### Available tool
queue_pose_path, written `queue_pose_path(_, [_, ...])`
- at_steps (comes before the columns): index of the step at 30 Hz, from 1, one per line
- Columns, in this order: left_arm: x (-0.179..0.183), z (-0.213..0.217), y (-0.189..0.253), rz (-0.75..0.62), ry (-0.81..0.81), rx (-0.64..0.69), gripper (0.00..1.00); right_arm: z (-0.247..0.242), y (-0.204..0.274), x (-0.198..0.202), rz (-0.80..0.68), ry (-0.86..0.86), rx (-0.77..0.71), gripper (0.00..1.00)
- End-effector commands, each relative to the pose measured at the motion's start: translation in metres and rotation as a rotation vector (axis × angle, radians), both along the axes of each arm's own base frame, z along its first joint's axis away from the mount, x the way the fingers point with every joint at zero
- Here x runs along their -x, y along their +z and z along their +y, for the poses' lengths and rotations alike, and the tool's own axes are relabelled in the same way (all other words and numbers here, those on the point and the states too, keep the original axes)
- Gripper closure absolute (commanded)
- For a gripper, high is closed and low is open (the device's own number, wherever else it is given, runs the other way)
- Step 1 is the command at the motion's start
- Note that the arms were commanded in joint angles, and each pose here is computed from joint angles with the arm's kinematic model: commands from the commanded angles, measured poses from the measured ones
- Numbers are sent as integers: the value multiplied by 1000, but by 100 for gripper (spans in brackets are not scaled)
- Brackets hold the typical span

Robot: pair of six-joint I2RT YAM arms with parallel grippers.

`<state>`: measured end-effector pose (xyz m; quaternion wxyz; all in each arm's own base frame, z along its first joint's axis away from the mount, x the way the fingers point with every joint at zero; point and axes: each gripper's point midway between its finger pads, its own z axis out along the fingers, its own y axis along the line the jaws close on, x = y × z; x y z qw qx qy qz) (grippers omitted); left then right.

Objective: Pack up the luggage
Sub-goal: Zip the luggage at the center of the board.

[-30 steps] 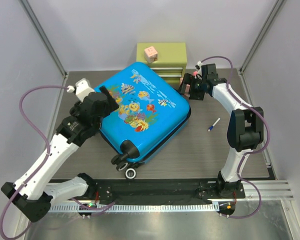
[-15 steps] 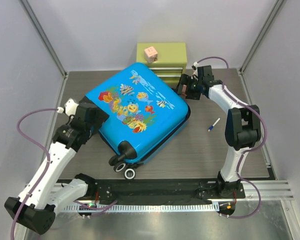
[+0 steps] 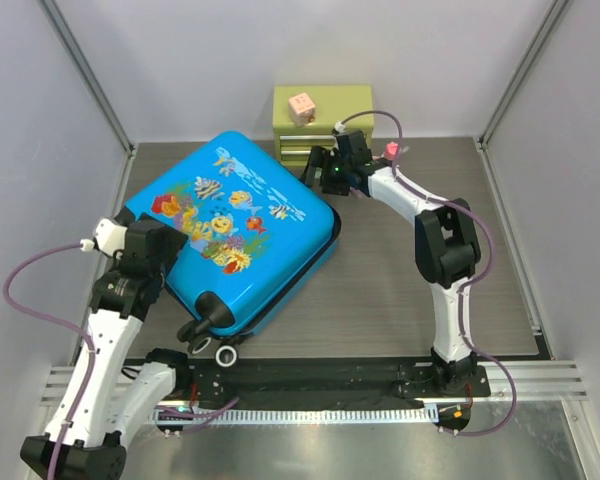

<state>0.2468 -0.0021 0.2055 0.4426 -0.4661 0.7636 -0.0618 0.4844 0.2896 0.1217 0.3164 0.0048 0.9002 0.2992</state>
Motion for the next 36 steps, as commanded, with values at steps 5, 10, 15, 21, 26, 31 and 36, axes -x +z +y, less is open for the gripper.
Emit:
queue_pose_path(5, [-16, 12, -23, 111, -54, 32, 1, 58, 14, 38, 34, 152, -25, 11])
queue_pose_path(10, [-32, 31, -6, 81, -42, 47, 1, -26, 66, 34, -36, 37, -12, 11])
queue_pose_path(15, [-44, 26, -2, 50, -76, 84, 1, -87, 45, 80, 24, 39, 83, 11])
queue_pose_path(21, [-34, 26, 3, 73, -90, 70, 0, -91, 30, 128, 44, 78, 30, 11])
queue_pose_path(26, [-25, 20, 7, 63, -115, 85, 0, -83, 23, 119, 46, 81, -5, 11])
queue_pose_path(31, [-5, 24, 22, 57, -93, 51, 0, -73, 21, 102, 32, 65, -58, 12])
queue_pose_path(36, [3, 21, 15, 61, -114, 50, 0, -67, 18, 94, 40, 56, -81, 13])
